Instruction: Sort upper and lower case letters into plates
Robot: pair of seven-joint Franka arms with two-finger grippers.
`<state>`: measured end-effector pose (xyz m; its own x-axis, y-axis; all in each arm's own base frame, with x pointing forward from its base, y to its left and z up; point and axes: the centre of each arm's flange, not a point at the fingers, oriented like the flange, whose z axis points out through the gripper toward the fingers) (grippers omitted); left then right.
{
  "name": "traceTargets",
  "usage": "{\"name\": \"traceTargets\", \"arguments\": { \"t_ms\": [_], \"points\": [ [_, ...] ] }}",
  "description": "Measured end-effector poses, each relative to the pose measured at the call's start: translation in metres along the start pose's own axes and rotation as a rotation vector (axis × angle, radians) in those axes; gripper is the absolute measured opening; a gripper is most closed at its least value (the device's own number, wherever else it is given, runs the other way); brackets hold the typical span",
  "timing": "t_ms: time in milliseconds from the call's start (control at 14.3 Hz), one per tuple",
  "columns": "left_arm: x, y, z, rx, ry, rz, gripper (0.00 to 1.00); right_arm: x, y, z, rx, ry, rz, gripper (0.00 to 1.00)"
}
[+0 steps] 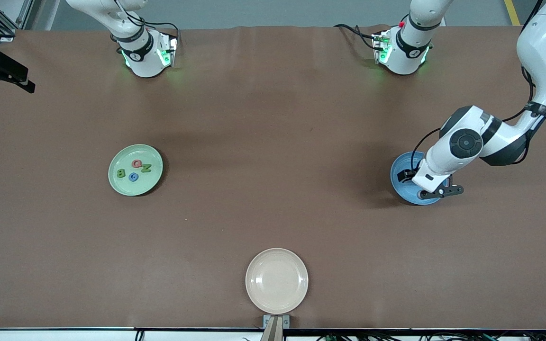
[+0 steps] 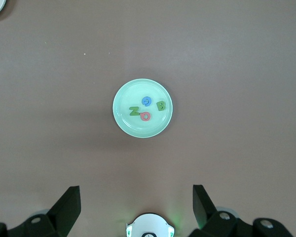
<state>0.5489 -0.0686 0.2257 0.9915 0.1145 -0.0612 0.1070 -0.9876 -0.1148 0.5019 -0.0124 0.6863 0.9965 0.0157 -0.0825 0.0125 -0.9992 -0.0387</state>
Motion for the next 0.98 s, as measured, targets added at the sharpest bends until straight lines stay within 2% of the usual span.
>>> {"name": "traceTargets", "arguments": {
  "t_ms": [210,420,560,840,980],
  "points": [
    [0.006,-0.008,-0.005,0.004,0.002,-0.020,1.00,-0.001,0.001,0.001,0.001,-0.009,0.010,1.00],
    [0.015,-0.007,-0.028,-0.042,-0.011,-0.056,1.00,-0.002,0.003,0.001,0.001,-0.015,0.035,1.00],
    [0.015,0.004,-0.053,-0.093,-0.043,-0.014,1.00,-0.002,0.003,0.001,0.001,-0.017,0.040,1.00],
    [0.016,0.004,-0.073,-0.111,-0.089,0.070,1.00,-0.002,0.004,0.002,0.002,-0.021,0.042,1.00],
    [0.014,0.010,-0.081,-0.144,-0.107,0.063,1.00,-0.002,0.003,0.002,0.002,-0.020,0.041,1.00]
  ]
}}
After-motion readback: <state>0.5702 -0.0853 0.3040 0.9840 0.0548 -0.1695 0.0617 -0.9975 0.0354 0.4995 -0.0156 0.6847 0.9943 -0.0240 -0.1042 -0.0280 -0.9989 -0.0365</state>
